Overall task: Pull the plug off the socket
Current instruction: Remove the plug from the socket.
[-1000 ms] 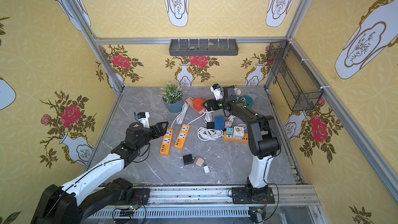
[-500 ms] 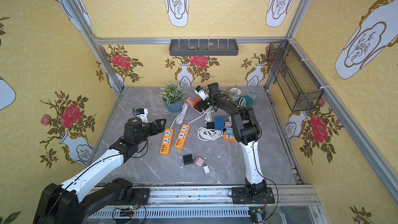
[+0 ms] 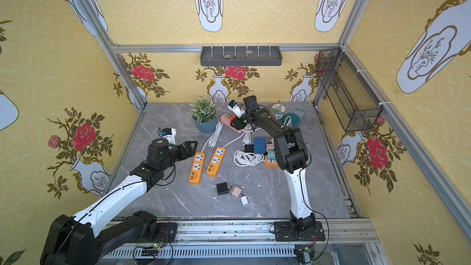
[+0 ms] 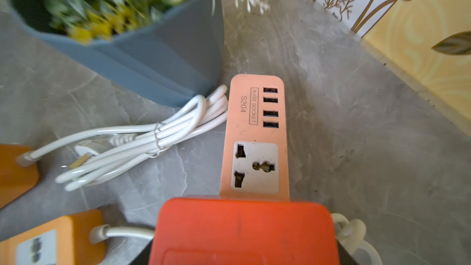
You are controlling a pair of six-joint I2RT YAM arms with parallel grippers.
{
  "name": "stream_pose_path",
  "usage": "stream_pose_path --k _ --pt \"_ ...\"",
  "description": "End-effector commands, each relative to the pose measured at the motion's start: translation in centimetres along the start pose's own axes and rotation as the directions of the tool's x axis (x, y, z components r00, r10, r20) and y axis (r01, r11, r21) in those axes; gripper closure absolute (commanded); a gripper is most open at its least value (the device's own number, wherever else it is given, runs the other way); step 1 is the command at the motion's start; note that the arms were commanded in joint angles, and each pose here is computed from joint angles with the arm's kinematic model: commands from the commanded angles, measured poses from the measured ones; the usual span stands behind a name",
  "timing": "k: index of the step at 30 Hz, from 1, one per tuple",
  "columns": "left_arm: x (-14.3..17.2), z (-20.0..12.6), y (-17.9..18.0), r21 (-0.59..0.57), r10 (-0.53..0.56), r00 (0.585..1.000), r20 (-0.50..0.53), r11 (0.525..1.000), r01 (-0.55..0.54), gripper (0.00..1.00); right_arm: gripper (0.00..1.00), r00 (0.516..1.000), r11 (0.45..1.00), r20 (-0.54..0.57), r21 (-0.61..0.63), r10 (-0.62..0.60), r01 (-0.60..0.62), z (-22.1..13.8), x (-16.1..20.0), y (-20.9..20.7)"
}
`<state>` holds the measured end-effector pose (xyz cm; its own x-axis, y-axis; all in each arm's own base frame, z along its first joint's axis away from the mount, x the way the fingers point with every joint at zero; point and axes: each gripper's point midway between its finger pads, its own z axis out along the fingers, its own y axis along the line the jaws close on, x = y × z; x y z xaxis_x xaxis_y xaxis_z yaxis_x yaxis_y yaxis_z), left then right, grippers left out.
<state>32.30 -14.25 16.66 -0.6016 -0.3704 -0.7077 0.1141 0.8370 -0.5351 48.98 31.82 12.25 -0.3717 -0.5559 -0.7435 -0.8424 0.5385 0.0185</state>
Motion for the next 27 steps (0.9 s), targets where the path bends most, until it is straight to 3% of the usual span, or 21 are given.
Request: stream_pose_path --k 1,8,15,20,24,27 --pt "-0.7 -0.1 -1.8 0.093 -0.012 1.0 0.022 0.996 0.01 0.0 0.67 0.99 0.999 0.135 0.003 -0.036 0.036 -3.9 -4.2 0.7" --pt "-1.1 -0.8 -4.1 0.253 -0.183 0.983 0.023 0.952 0.171 0.0 0.69 0.966 0.997 0.255 -0.056 -0.044 0.06 -10.9 -5.6 5.9" --pt "-0.5 -1.3 -6.6 0.446 -0.348 0.933 -0.086 0.824 0.349 0.0 0.69 0.973 0.987 0.22 -0.121 -0.077 0.106 -13.3 -1.9 13.6" --pt "2.1 0.4 -7.0 0.442 -0.354 0.904 -0.239 0.79 0.426 0.0 0.68 0.984 0.98 0.173 -0.182 -0.044 0.076 -12.6 1.5 17.1" --pt "5.7 2.5 -7.6 0.416 -0.343 0.849 -0.402 0.757 0.503 0.01 0.69 0.99 0.974 0.14 -0.218 -0.033 0.064 -11.5 3.2 18.8" --pt "7.5 3.6 -7.2 0.389 -0.375 0.823 -0.427 0.746 0.541 0.01 0.69 0.991 0.971 0.131 -0.233 -0.018 0.048 -11.3 3.6 19.2"
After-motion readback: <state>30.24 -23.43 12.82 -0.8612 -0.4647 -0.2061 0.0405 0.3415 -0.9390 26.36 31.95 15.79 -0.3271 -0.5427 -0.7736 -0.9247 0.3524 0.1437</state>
